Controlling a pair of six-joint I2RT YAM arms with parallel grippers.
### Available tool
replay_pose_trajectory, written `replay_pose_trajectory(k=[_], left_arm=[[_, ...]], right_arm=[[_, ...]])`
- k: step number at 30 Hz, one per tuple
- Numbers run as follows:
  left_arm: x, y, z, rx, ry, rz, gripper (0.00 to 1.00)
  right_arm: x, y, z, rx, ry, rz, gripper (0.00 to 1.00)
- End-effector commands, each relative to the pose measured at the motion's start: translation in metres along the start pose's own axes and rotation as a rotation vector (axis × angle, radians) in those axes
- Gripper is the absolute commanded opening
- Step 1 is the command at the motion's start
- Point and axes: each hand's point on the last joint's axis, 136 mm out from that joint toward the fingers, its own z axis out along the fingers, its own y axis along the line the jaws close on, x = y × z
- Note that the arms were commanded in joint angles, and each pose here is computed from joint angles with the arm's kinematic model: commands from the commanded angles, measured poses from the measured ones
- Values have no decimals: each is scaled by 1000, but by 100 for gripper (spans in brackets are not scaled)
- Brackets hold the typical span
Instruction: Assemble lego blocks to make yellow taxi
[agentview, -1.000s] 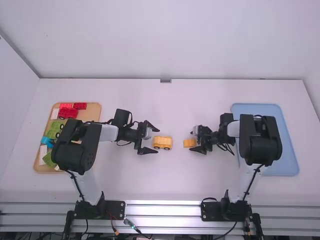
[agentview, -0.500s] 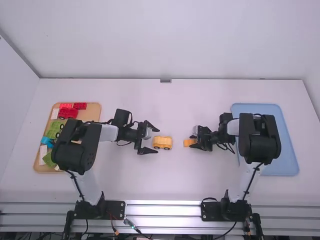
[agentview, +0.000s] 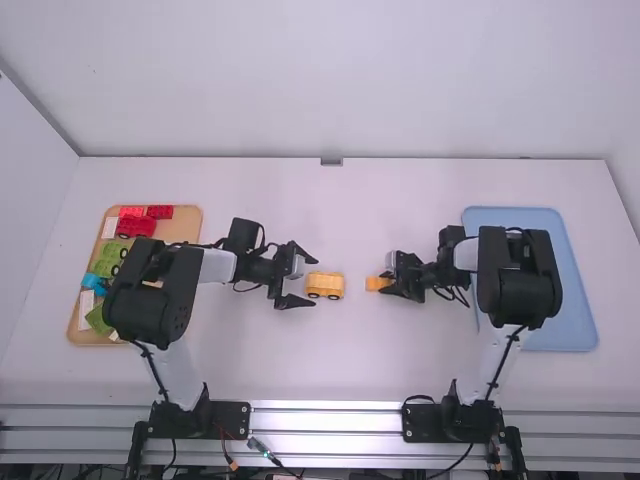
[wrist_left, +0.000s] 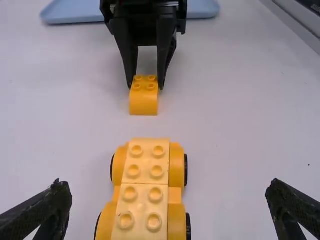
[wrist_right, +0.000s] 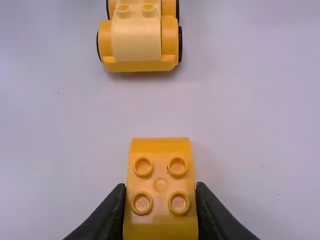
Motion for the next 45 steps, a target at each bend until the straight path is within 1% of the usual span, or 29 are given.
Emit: replay_pose_trajectory(k=[1, 2, 5, 6, 8, 9, 10, 11, 14, 15, 16, 18, 19, 20, 21, 22, 28, 32, 33, 34, 35, 36, 37, 38, 40, 41, 44, 45], left_arm=[[3, -5, 2, 13, -1, -18, 99], [3, -5, 2, 12, 0, -18, 99], [3, -5, 2, 14, -1, -19, 99], [3, -5, 2, 13, 0, -19, 99], [3, -5, 2, 13, -1, -19, 99], [3, -5, 2, 14, -1, -19, 99], [3, -4, 2, 11, 0, -20, 99], [3, -5, 2, 13, -1, -19, 99], [3, -4, 2, 11, -1, -19, 99], [3, -5, 2, 14, -1, -18, 99], [3, -5, 2, 13, -1, -19, 99], [3, -5, 2, 12, -1, -19, 99], [3, -5, 2, 13, -1, -18, 99], [3, -5, 2, 13, -1, -18, 99], [3, -4, 2, 11, -2, -20, 99], [3, -4, 2, 11, -1, -19, 99], [3, -5, 2, 13, -1, -18, 99], [3, -4, 2, 11, -1, -20, 99], [3, -5, 2, 12, -1, -20, 99], [3, -5, 2, 12, -1, -19, 99], [3, -5, 2, 13, -1, -19, 99], [3, -4, 1, 11, -1, -20, 99], [3, -4, 2, 11, -1, -20, 99], [3, -5, 2, 14, -1, -19, 99], [3, -4, 1, 11, 0, -21, 99], [3, -5, 2, 13, -1, -21, 99], [3, -4, 2, 10, 3, -24, 99], [3, -5, 2, 13, 2, -23, 99]], right_arm=[[2, -2, 2, -5, 2, 28, 34], [3, -2, 2, -5, 9, 27, 38], [3, -2, 3, -7, 12, 28, 38], [3, -2, 3, -7, 12, 28, 37], [3, -2, 2, -6, 11, 28, 29], [3, -2, 2, -6, 12, 29, 29], [3, -2, 2, -7, 12, 31, 30], [3, -2, 2, -7, 12, 30, 35], [3, -2, 2, -7, 12, 30, 40], [3, -2, 2, -7, 12, 31, 46], [3, -2, 2, -7, 12, 31, 48], [3, -2, 2, -6, 12, 40, 71], [3, -2, 2, -6, 12, 44, 74], [3, -2, 2, -5, 13, 44, 81], [3, -2, 2, -6, 12, 44, 98], [3, -2, 2, -6, 12, 44, 99], [2, 0, 6, -16, 16, 49, 99], [3, 2, 11, -30, 44, 30, 99], [3, 2, 13, -34, 51, 25, 96], [3, 2, 14, -35, 53, 21, 92], [3, 2, 16, -37, 63, 10, 75], [3, 2, 17, -38, 66, 6, 66], [2, 3, 17, -41, 66, 4, 59], [1, 3, 19, -45, 65, 1, 50], [2, 3, 19, -43, 66, 4, 47], [2, 1, 18, -36, 67, 25, 44], [3, -4, 16, -16, 66, 61, 46], [4, -4, 15, -11, 65, 65, 49]])
